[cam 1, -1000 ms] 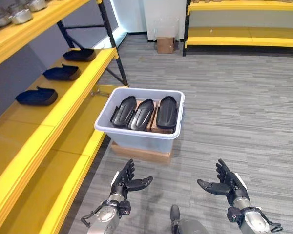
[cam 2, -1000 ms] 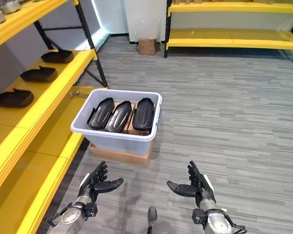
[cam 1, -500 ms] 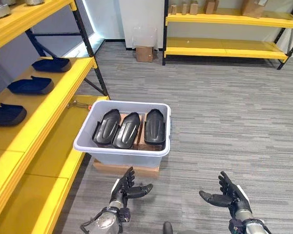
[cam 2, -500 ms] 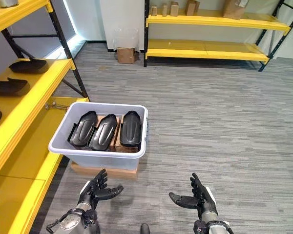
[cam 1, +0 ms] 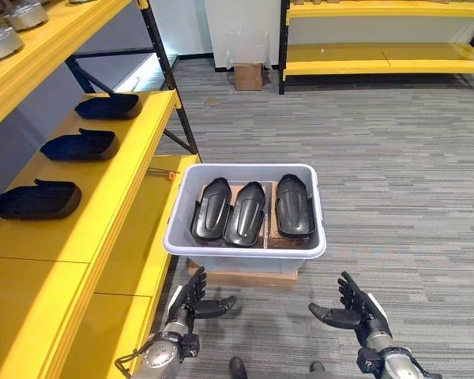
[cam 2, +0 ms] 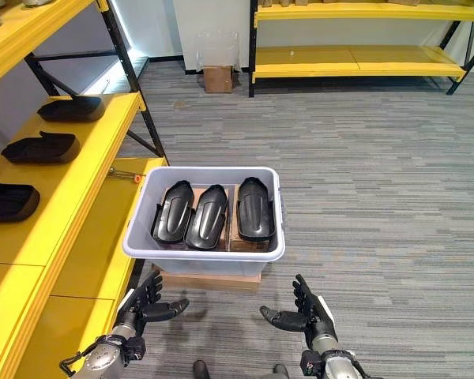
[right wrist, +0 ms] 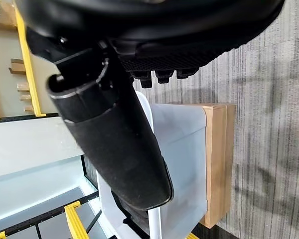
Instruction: Move parts from the plastic box to the shelf.
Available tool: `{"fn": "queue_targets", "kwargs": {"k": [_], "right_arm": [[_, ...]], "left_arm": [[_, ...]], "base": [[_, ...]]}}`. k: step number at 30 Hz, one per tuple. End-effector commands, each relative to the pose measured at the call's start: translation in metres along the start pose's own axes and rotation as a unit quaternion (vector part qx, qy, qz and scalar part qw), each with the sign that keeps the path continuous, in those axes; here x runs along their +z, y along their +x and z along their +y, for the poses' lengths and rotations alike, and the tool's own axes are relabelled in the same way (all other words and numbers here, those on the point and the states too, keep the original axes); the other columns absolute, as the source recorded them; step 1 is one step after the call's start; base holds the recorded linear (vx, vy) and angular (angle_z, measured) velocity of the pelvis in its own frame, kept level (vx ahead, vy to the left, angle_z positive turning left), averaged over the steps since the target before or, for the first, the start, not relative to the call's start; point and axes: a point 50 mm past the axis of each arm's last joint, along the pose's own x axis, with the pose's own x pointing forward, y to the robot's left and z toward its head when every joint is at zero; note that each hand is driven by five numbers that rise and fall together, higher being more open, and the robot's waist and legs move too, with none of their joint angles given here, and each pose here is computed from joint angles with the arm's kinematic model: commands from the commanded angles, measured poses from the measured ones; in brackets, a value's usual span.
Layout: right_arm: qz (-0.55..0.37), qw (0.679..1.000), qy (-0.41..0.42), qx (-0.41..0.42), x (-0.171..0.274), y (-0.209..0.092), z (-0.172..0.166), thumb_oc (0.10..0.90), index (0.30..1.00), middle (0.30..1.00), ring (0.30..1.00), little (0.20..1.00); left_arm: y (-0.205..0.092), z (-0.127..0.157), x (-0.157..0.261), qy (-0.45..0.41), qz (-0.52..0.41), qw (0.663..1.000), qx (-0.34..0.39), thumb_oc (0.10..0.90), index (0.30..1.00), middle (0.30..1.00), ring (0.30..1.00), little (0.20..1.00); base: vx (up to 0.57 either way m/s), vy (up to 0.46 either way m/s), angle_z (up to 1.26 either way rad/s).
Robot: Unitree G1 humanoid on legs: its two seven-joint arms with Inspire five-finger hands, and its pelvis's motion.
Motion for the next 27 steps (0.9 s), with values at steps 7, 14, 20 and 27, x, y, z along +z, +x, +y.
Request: {"fn": "queue_targets", "kwargs": {"k": [7,14,20,27], "right_arm": [[-0.084,0.996,-0.015,0.027,0.033,0.002,0.002,0.900,1.000,1.000,1.000,1.000],[-0.087,0.996,-0.021,0.024,0.034,-0.001,-0.002,0.900,1.000,1.000,1.000,1.000],[-0.104,0.994,-0.014,0.015,0.042,0.001,-0.009,0.900,1.000,1.000,1.000,1.000],[-0.111,0.994,-0.010,0.007,0.047,0.000,-0.017,0.900,1.000,1.000,1.000,1.000]], "left_arm": [[-0.002,0.015,0.042,0.003,-0.109,0.994,0.008,0.900,1.000,1.000,1.000,1.000],[-0.001,0.011,0.042,0.007,-0.113,0.994,-0.002,0.900,1.000,1.000,1.000,1.000],[0.006,-0.004,0.044,-0.013,-0.117,0.993,-0.019,0.900,1.000,1.000,1.000,1.000],[0.010,-0.008,0.050,-0.023,-0.125,0.992,-0.026,0.900,1.000,1.000,1.000,1.000]], "base": [[0.14,0.099,-0.33],[0.19,-0.068,0.08],[0.25,-0.172,0.17],[0.12,-0.192,0.32]]}}
